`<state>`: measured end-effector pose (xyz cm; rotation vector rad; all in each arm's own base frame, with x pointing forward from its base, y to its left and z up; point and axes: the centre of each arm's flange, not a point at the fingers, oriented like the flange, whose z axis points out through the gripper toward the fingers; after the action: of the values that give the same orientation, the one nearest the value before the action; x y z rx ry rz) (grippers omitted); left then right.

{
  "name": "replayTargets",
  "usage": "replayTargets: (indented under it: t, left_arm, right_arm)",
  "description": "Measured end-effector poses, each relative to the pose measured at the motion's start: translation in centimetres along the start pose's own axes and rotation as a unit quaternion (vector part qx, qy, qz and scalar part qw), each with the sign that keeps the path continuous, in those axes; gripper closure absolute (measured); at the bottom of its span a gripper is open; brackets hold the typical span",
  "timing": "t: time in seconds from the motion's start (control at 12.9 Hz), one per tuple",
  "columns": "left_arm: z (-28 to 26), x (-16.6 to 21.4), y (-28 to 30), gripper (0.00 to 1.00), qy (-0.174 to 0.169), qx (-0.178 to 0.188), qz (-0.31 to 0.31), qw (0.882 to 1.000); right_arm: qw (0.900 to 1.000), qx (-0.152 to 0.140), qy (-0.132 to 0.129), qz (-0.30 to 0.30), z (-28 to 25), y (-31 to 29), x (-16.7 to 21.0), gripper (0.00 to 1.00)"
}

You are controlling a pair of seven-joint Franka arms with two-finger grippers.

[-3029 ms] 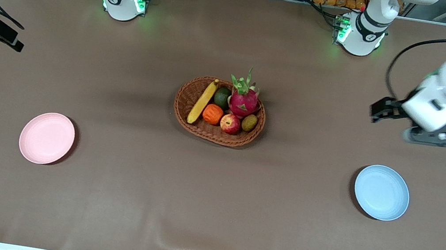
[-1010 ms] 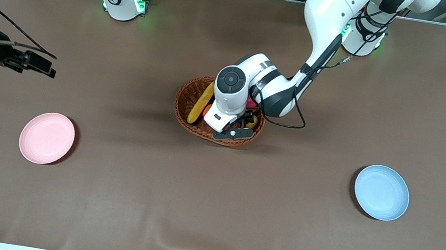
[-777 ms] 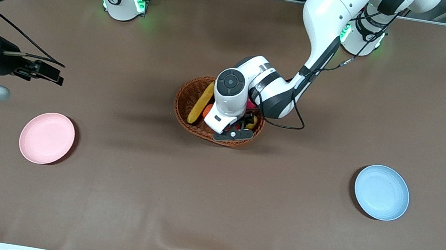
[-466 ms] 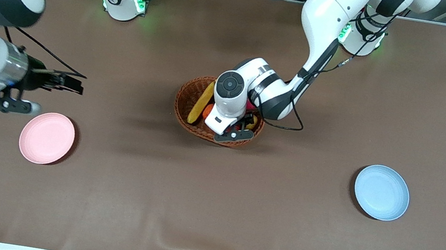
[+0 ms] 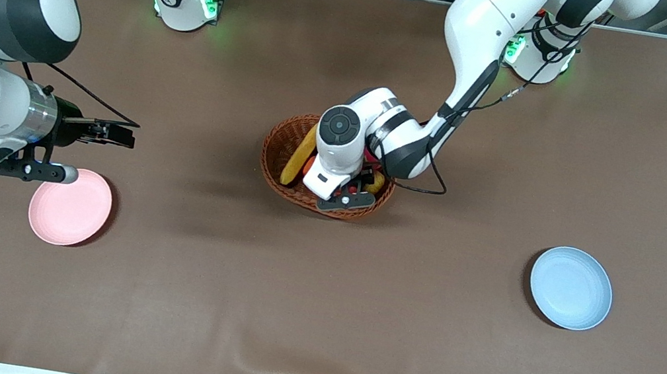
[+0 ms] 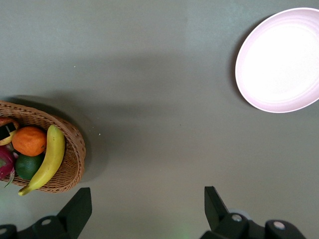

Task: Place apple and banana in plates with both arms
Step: 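Grasp the red apple with the left gripper while the right gripper moves out, then carry the apple to the blue plate while the right gripper reaches the banana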

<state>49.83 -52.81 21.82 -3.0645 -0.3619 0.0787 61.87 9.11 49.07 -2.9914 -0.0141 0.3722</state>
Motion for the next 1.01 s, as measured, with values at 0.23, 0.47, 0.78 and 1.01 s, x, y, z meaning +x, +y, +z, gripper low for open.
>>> replayTargets:
  t: [0.23, 0.47, 0.78, 1.01]
  left_arm:
    - [0.8, 0.0, 0.0, 0.22, -0.002, 0.003, 0.000, 1.000]
    - [0.6, 0.0, 0.1, 0.22, -0.001, 0.001, 0.000, 1.000]
    - [-2.6, 1.1, 0.4, 0.22, 0.015, -0.018, -0.005, 1.000]
    - [-11.7, 4.4, -2.3, 0.22, 0.036, -0.041, -0.033, 0.998]
  right_arm:
    - [1.000, -0.002, 0.000, -0.011, 0.1, -1.3, -0.2, 0.00]
    - [1.000, -0.002, 0.000, -0.011, 0.1, -1.4, -0.2, 0.00]
    - [1.000, -0.002, 0.000, -0.013, 0.1, -1.7, -0.2, 0.00]
    - [1.000, -0.001, 0.000, -0.014, 0.1, -1.7, -0.2, 0.00]
